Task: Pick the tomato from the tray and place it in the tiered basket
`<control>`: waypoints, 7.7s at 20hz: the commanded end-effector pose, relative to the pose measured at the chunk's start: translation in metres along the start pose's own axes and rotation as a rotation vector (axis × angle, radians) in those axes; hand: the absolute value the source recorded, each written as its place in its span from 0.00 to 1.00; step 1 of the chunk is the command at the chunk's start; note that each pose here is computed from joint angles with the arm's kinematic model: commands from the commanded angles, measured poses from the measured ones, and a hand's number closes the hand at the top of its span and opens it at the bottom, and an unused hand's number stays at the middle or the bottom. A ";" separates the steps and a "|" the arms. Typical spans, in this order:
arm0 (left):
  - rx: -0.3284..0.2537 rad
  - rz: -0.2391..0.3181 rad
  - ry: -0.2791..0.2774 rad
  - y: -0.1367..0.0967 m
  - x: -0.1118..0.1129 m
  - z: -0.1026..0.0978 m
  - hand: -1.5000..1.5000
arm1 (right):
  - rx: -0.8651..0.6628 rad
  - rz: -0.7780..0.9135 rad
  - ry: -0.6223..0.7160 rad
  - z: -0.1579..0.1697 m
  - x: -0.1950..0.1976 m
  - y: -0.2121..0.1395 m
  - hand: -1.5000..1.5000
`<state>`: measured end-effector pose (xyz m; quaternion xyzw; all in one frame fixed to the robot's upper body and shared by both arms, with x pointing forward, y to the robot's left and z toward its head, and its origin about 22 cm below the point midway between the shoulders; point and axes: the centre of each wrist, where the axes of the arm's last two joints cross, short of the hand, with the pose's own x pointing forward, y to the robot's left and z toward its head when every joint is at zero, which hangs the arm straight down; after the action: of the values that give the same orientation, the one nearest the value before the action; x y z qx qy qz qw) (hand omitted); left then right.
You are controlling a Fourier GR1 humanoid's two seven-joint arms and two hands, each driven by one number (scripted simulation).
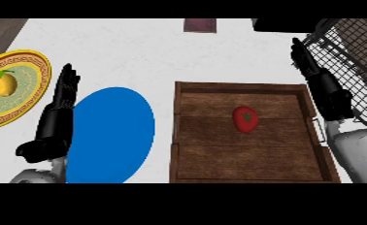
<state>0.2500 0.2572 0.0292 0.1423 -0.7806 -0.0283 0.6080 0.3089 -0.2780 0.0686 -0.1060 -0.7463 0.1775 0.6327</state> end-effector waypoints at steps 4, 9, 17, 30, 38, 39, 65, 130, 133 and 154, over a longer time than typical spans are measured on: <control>0.019 -0.010 0.312 0.009 -0.052 0.039 0.50 | -0.067 -0.065 -0.223 -0.016 0.046 -0.030 1.00; -0.011 0.021 0.483 -0.012 -0.069 0.070 0.50 | -0.615 -0.201 0.159 0.001 -0.015 -0.045 0.00; -0.051 0.021 0.510 -0.029 -0.068 0.053 0.50 | -0.477 -0.240 -0.030 0.056 0.016 -0.042 0.00; -0.060 0.012 0.514 -0.008 -0.067 0.060 0.50 | 0.031 0.453 0.357 0.074 0.107 -0.033 0.00; -0.083 0.012 0.504 -0.029 -0.064 0.059 0.50 | -0.050 0.586 0.445 0.060 0.139 0.026 0.00; -0.062 0.031 0.488 -0.030 -0.063 0.059 0.50 | -0.055 0.594 0.455 0.058 0.145 0.032 0.00; -0.070 -0.003 0.520 -0.010 -0.057 0.063 0.50 | 0.158 0.866 0.711 0.010 0.094 0.118 0.00; 0.003 0.016 0.527 0.004 -0.065 0.074 0.50 | -0.624 0.537 0.679 0.095 0.060 -0.153 1.00; 0.001 0.003 0.523 -0.012 -0.068 0.077 0.50 | -0.711 0.639 0.575 0.106 0.111 -0.174 1.00; -0.089 0.021 0.500 -0.020 -0.074 0.056 0.50 | -0.842 0.674 0.610 0.058 0.182 -0.240 1.00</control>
<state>0.2203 0.2433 -0.0462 0.1162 -0.6273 -0.0169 0.7698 0.2140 -0.4258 0.3235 -0.6208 -0.4694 0.0264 0.6273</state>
